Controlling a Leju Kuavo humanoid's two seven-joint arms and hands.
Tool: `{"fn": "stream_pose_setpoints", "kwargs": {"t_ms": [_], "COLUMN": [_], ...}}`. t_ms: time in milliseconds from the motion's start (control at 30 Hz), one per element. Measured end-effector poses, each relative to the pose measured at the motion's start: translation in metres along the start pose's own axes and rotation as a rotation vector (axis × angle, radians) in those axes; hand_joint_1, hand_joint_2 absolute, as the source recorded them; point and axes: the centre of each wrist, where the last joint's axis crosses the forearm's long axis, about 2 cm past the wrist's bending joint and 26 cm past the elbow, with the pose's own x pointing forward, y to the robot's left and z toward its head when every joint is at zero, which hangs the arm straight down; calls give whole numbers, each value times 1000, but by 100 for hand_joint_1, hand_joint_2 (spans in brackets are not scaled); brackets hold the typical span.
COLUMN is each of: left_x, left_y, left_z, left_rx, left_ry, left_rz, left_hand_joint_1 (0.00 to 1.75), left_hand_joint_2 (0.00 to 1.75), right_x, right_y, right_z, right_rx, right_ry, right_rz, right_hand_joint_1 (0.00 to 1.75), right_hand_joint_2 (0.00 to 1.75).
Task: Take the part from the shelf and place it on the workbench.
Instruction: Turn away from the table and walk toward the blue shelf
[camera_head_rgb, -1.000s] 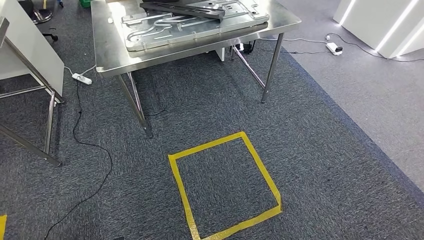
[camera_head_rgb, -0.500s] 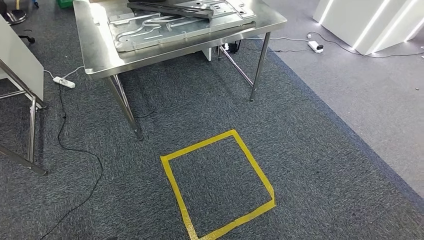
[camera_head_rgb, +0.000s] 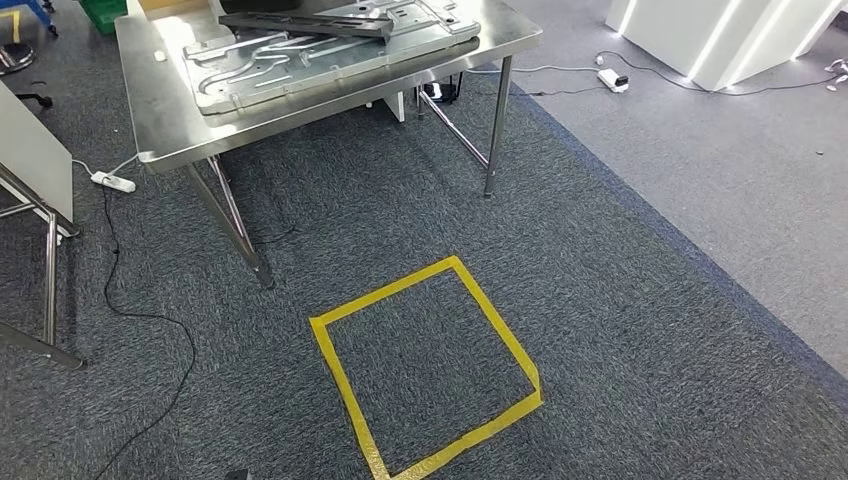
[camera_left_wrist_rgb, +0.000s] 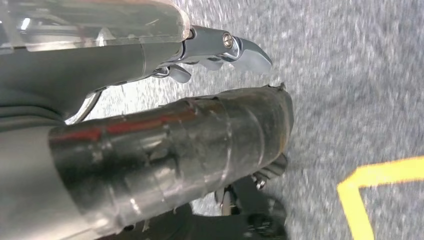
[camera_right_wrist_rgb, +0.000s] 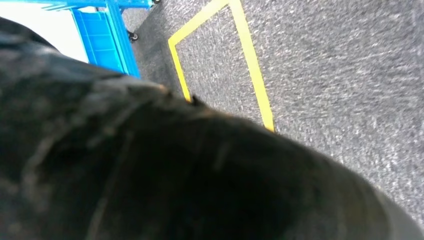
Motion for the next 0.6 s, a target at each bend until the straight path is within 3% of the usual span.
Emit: {"fn": "stream_pose_setpoints", "kwargs": {"t_ms": [600], "left_x": [-1], "left_y": [-1], "left_z": [0], "left_rx": [-14], "left_ry": [-10], "left_rz": [33], "left_hand_joint_1": [0], "left_hand_joint_2": [0], "right_x": [-1], "right_y": [3], "right_z": [2], "right_rx": [8], "right_ry": [8], "right_rz": [-7], "right_hand_joint_1": [0], "right_hand_joint_2": [0]}}
